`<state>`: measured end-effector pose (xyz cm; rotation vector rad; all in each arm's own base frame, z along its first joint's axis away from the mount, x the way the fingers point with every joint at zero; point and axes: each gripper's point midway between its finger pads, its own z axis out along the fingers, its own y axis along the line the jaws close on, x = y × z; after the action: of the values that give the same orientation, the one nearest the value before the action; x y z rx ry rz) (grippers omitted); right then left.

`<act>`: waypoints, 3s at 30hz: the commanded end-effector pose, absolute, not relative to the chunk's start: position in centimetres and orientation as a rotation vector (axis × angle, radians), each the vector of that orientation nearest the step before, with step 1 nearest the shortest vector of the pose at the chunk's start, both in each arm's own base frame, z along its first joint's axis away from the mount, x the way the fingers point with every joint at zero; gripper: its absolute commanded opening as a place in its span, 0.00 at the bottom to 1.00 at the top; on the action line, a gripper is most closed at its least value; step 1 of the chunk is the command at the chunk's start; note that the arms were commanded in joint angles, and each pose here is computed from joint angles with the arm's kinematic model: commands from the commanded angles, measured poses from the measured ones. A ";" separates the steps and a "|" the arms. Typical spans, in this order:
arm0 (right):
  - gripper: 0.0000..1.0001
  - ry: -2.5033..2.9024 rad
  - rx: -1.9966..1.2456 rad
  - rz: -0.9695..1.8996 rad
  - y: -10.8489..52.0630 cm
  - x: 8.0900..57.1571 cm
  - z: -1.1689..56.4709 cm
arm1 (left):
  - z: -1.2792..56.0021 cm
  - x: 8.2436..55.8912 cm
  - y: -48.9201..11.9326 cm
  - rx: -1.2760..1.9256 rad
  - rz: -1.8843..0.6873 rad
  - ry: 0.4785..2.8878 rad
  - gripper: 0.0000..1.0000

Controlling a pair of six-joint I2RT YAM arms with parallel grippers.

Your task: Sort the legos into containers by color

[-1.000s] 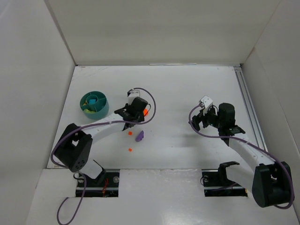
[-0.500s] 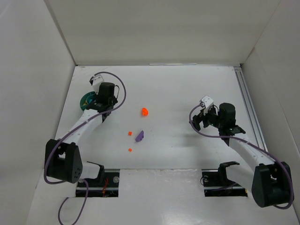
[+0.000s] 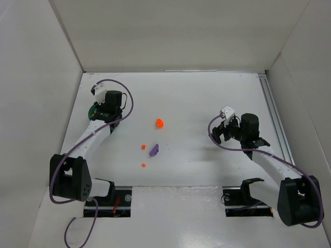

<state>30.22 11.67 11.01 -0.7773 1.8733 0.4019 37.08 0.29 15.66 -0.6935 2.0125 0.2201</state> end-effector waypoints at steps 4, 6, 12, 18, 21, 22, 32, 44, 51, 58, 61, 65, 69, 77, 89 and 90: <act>0.99 1.814 -0.779 0.376 11.7 31.5 12.5 | 17.3 37.3 1.4 -0.738 0.276 1.957 0.20; 0.99 1.823 -0.779 0.379 11.7 31.5 12.2 | 17.1 37.3 1.5 -0.750 0.288 1.954 0.21; 0.99 1.823 -0.779 0.379 11.7 31.5 12.2 | 16.1 37.7 1.5 -0.747 0.302 1.974 0.27; 0.99 1.818 -0.787 0.373 11.7 31.5 12.2 | 16.2 37.9 1.3 -0.745 0.287 1.971 0.45; 0.99 1.818 -0.787 0.373 11.7 31.5 12.2 | 16.4 37.7 1.3 -0.745 0.287 1.971 0.49; 0.99 1.818 -0.787 0.373 11.7 31.5 12.2 | 16.3 37.5 1.2 -0.741 0.274 1.976 0.50; 0.99 1.815 -0.792 0.382 11.8 31.4 12.2 | 18.1 37.1 -5.4 -0.467 0.003 2.043 0.54; 0.99 1.763 -0.832 0.470 13.2 30.8 12.4 | 11.2 27.0 -19.2 0.150 -0.546 2.254 0.59; 0.99 1.765 -0.837 0.502 13.5 30.4 11.7 | 8.4 23.2 -22.5 0.322 -0.522 2.314 0.59; 0.99 1.743 -0.828 0.472 13.2 30.2 12.3 | 5.8 24.1 -21.3 0.267 -0.316 2.415 0.56; 0.99 1.743 -0.828 0.472 13.2 30.2 12.3 | 5.3 24.8 -21.2 0.236 -0.265 2.431 0.54; 0.99 1.752 -0.827 0.476 13.2 30.2 12.1 | 5.0 24.9 -21.1 0.231 -0.220 2.443 0.37; 0.99 1.752 -0.827 0.476 13.2 30.2 12.1 | 4.6 24.3 -21.4 0.260 -0.215 2.456 0.24; 0.99 1.743 -0.828 0.472 13.2 30.2 12.3 | 5.4 24.7 -21.2 0.185 -0.191 2.443 0.03; 0.99 1.734 -0.828 0.469 13.2 30.1 12.6 | 17.4 32.2 -12.4 -0.545 0.057 1.923 0.03; 0.99 1.726 -0.828 0.465 13.2 30.3 13.0 | 18.6 32.8 -11.1 -0.634 0.061 1.863 0.05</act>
<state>29.69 12.96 11.17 -0.8253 1.8019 0.4750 30.95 -15.80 13.73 -0.3328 2.1102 -0.0253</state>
